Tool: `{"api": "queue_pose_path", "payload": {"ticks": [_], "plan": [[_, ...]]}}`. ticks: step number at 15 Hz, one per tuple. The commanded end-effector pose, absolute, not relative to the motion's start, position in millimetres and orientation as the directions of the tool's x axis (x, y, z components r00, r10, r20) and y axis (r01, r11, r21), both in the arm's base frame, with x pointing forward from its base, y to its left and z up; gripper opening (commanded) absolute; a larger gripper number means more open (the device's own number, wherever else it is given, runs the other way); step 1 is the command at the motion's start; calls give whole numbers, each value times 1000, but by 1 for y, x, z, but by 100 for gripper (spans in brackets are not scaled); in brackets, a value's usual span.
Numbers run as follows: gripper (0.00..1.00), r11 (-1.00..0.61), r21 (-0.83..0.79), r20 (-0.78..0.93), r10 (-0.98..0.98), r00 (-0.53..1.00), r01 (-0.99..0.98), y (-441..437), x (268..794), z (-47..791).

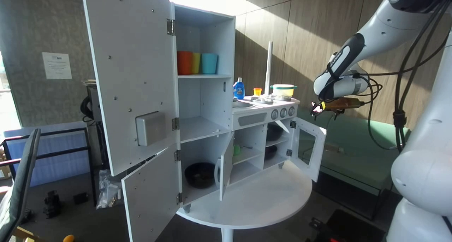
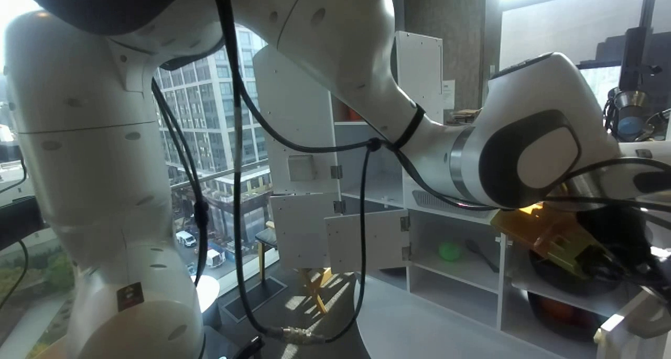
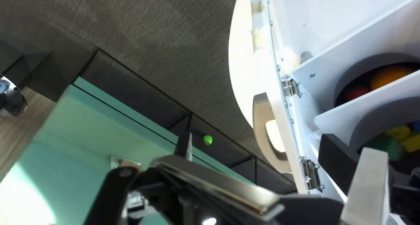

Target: Open the cupboard doors

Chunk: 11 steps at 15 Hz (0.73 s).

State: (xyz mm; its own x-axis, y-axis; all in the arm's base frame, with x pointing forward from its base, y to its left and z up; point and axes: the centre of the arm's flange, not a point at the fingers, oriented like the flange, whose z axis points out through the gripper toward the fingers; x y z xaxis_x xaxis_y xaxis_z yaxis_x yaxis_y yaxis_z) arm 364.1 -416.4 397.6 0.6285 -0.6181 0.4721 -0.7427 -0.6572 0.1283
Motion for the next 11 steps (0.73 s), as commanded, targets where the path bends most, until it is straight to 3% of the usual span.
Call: {"api": "queue_pose_path", "payload": {"ticks": [1, 11], "plan": [[100, -785, 165, 467, -471, 749, -597, -373, 350, 408], [100, -974, 188, 454, -30, 890, -129, -319, 356, 416]]}}
